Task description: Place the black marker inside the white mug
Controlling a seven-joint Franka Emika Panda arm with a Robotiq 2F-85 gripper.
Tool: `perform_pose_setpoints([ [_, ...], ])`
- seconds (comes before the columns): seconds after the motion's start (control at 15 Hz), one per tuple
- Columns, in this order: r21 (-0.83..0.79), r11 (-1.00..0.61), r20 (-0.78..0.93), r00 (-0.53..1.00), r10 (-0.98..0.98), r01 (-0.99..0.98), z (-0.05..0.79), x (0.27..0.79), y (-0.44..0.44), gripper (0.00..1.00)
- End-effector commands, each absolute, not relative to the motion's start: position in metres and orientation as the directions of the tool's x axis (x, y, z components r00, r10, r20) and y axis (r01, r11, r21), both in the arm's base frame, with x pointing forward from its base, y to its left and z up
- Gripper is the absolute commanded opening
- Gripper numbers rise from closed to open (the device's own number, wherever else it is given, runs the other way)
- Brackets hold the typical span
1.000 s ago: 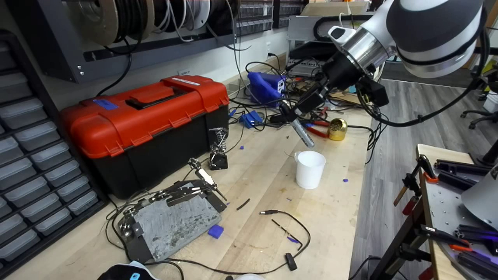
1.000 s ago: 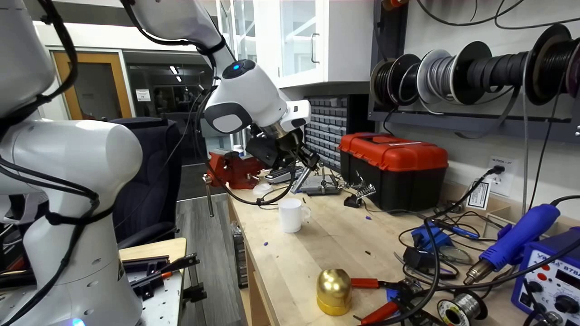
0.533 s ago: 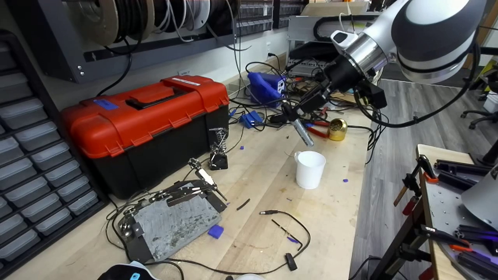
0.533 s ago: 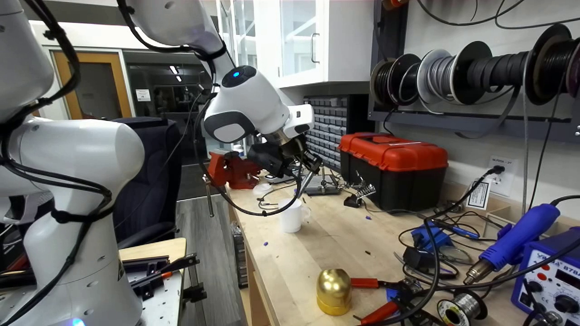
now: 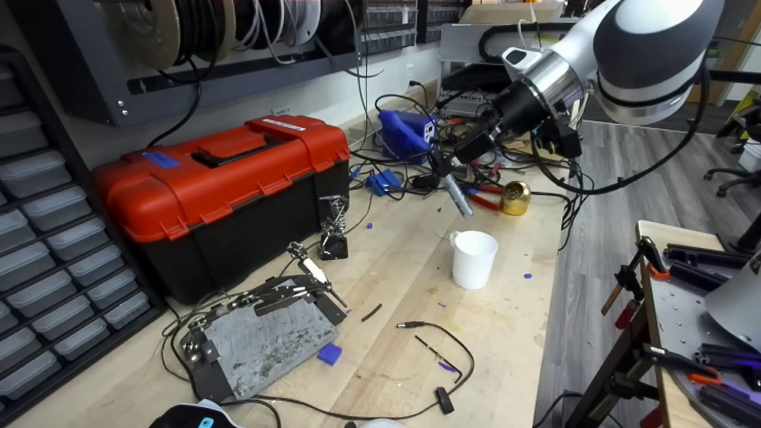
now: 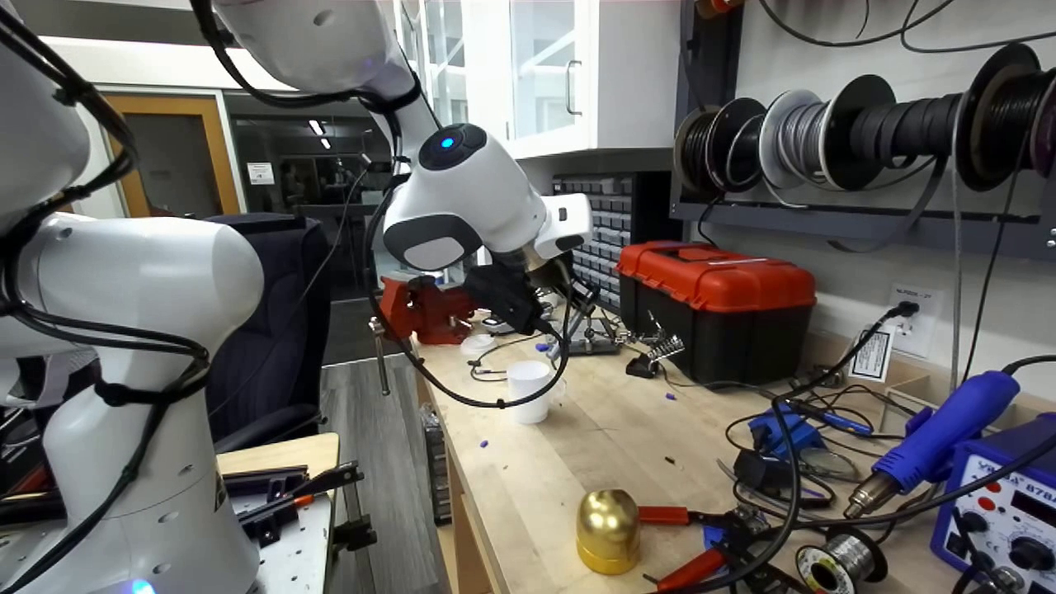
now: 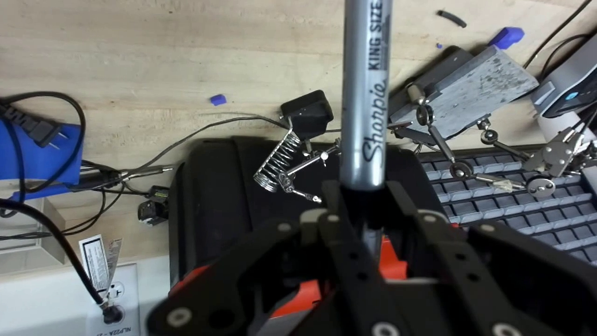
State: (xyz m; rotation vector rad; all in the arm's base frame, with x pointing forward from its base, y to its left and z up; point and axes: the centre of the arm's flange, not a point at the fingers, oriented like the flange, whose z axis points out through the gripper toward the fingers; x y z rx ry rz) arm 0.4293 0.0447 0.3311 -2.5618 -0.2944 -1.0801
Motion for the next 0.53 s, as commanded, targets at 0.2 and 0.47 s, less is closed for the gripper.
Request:
perform_pose_setpoints([
  [0.2,-0.317,-0.878,0.724,0.689,0.021,0.360,0.2833,0.4269,0.0681,0.06],
  [0.47,-0.332,-0.862,0.724,0.689,0.026,0.382,0.2777,0.4276,0.0697,0.06],
])
